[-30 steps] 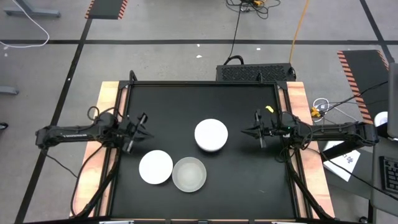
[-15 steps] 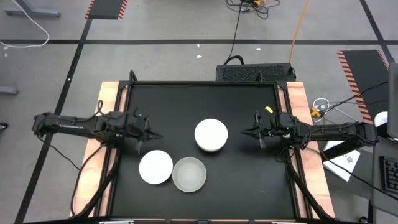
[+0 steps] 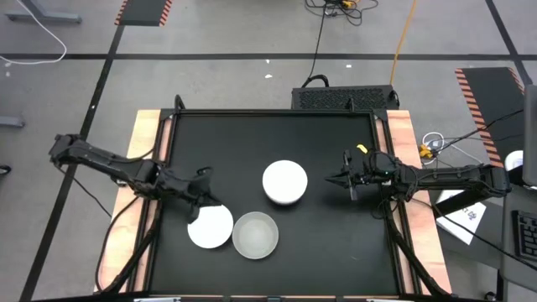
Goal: Nest bowls inside each other
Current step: Stack the white bowl on the white bowl
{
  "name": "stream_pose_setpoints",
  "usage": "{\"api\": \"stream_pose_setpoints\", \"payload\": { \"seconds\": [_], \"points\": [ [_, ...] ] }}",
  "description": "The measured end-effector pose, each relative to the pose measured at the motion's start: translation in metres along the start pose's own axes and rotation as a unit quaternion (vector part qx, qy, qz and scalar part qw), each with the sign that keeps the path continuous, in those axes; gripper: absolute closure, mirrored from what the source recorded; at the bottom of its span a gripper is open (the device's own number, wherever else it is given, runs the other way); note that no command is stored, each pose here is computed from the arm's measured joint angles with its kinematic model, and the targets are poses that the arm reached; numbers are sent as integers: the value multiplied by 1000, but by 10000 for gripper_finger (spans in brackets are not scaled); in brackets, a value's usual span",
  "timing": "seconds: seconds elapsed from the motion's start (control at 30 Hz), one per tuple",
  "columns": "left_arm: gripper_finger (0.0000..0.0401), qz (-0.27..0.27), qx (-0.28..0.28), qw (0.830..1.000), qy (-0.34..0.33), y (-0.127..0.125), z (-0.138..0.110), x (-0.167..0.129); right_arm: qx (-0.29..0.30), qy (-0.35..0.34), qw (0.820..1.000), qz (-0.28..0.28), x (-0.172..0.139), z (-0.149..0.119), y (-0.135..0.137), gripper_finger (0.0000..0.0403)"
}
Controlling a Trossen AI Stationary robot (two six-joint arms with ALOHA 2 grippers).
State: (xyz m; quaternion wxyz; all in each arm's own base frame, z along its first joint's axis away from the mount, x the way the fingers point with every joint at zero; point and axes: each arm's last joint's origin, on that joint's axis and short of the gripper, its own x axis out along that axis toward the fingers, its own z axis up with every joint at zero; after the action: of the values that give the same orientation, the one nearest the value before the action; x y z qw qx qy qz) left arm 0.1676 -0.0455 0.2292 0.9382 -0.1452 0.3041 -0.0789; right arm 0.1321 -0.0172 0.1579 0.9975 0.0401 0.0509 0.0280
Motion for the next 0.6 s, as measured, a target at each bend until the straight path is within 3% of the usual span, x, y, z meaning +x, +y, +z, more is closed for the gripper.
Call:
{"api": "stream_pose_setpoints", "payload": {
  "seconds": [0.33, 0.6],
  "points": [
    [385, 72, -70, 991, 91, -1, -24, 0, 3, -3, 1000, 0, 0, 1, 0, 403],
    [385, 68, -84, 987, 122, -3, -30, -1, 1, -11, 1000, 1, 0, 2, 0, 403]
  ]
}}
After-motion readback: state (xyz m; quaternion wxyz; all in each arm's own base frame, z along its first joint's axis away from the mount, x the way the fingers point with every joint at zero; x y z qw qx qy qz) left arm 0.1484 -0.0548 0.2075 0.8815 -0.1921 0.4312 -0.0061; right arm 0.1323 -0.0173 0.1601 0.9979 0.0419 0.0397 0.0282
